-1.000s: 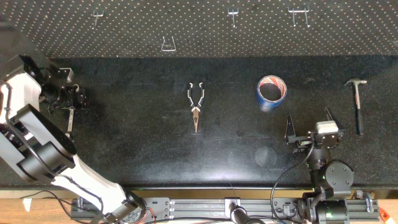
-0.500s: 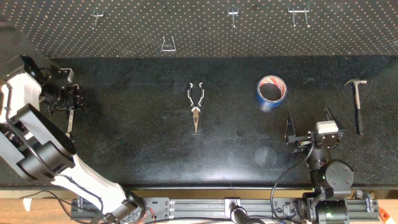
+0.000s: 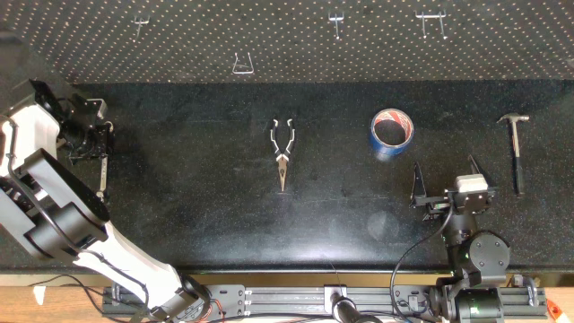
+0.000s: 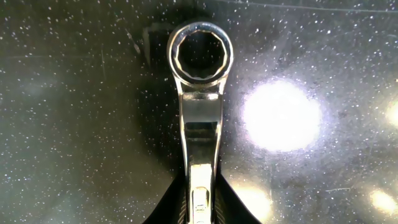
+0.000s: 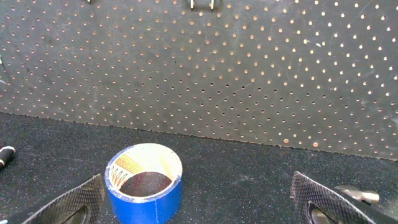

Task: Place Tools Onto Pegboard

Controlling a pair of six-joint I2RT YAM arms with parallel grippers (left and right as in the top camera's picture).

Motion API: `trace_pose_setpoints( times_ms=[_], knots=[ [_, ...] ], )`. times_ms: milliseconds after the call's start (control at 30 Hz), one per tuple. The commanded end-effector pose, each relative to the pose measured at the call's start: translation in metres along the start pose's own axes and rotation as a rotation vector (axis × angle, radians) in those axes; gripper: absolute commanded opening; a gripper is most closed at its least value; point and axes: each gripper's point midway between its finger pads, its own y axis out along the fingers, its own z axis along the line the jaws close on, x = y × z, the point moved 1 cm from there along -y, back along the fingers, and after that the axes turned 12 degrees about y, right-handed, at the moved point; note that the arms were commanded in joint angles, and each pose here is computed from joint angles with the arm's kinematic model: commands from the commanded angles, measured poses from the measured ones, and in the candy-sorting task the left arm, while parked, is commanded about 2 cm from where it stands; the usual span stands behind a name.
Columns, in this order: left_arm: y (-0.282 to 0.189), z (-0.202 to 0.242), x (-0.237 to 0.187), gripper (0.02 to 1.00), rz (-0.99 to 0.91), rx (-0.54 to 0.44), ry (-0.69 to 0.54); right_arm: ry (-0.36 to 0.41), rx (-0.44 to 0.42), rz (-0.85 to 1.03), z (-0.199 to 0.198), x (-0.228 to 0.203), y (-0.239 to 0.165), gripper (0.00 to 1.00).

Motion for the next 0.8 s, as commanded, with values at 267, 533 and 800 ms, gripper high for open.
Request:
trace_pose_setpoints(
  times_ms=[267, 533, 800],
  knots=[
    [0.008, 0.0, 0.0, 0.027, 0.013, -0.015, -0.005, -0.012, -0.014, -0.001, -0.003, 0.0, 0.0, 0.976],
    [-0.028, 0.003, 0.008, 0.029, -0.049, 0.048, 0.002, -0.012, -0.014, -0.001, -0.003, 0.0, 0.0, 0.976],
    [-0.143, -0.005, 0.016, 0.029, -0.424, 0.416, 0.031, -0.012, -0.014, -0.001, -0.003, 0.0, 0.0, 0.976]
  ],
)
